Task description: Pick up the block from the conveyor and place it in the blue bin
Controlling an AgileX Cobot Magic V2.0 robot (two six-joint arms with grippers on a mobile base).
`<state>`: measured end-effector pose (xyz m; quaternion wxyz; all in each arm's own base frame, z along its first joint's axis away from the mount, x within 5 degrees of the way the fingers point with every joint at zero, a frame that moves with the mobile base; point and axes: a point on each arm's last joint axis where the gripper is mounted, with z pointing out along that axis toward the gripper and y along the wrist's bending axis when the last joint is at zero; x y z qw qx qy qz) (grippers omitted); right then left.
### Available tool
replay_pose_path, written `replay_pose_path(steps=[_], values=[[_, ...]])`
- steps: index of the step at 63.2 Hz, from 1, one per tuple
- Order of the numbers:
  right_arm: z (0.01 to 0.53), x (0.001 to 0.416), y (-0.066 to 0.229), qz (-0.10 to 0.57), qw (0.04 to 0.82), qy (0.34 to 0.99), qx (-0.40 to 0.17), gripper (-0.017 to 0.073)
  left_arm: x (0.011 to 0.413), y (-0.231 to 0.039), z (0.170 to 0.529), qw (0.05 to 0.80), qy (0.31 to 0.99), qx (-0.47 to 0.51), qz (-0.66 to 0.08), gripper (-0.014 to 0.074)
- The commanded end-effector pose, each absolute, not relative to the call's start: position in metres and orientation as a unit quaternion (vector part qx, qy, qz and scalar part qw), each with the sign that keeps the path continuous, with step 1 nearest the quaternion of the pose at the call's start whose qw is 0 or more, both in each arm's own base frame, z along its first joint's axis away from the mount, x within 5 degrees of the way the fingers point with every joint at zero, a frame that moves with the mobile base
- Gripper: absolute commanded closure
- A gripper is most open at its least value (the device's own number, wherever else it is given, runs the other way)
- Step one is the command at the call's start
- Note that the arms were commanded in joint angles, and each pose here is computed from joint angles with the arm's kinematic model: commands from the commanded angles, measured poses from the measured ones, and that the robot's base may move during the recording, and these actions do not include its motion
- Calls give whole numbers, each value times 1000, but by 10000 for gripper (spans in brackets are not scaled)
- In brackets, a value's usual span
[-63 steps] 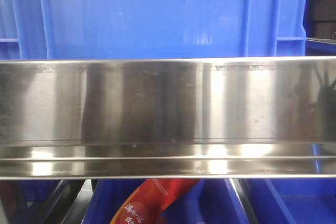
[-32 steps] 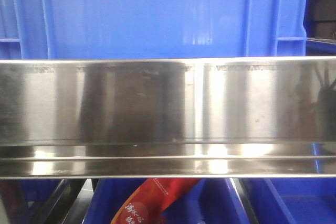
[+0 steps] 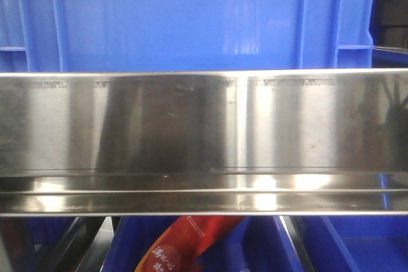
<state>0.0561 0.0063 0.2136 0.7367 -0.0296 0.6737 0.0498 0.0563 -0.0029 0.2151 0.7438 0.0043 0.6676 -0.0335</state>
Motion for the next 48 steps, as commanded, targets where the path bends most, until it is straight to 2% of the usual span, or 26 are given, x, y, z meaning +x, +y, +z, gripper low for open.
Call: replay_pose_path(steps=[1,48], values=[[216,56,6,46,746,664,-32,721,56,-3,217,751,660,1,-33,704],[216,56,6,46,746,664,-32,721,56,-3,217,751,660,1,-33,704]])
